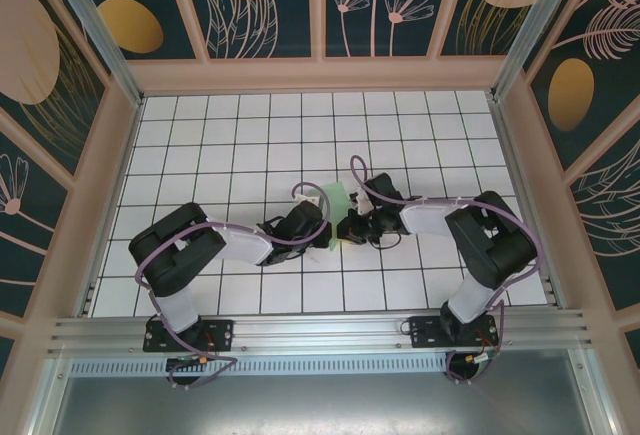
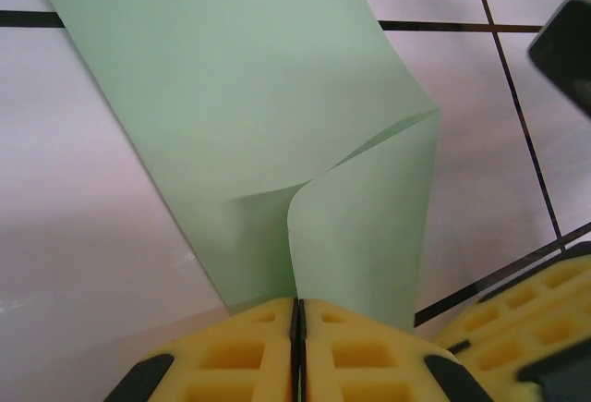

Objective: Fold a paper plane with a square sheet of paper (pick it up from the middle)
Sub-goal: Third fold the triangle at the center of the table.

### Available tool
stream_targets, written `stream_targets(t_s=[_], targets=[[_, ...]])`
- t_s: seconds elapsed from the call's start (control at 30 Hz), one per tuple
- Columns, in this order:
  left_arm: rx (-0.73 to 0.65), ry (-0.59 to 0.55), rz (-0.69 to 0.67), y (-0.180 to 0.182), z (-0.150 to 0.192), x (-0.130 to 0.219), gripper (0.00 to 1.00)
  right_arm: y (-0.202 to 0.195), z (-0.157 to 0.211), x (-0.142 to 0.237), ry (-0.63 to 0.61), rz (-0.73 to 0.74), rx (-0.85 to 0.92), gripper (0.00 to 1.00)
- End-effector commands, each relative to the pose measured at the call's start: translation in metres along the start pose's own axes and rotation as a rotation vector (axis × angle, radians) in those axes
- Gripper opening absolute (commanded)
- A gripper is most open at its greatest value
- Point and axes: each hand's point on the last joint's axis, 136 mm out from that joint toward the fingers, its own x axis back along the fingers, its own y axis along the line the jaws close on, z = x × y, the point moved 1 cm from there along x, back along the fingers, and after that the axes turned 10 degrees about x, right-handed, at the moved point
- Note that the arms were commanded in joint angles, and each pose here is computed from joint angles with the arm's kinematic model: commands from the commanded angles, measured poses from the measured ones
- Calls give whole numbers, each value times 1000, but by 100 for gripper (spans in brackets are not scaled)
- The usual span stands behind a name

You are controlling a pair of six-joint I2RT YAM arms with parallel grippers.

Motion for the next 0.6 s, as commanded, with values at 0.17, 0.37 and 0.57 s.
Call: stream_targets(t_s=[0.17,0.37,0.57], targets=[[-21,129,-126,39,33,-7,13,-18,9,-6,23,82,-11,9],[-21,126,-123,38,33,-6,13,18,-2,10,-29,-29,20,10],[-22,128,-122,38,33,-7,13,23,5,2,-14,-64,5,10]])
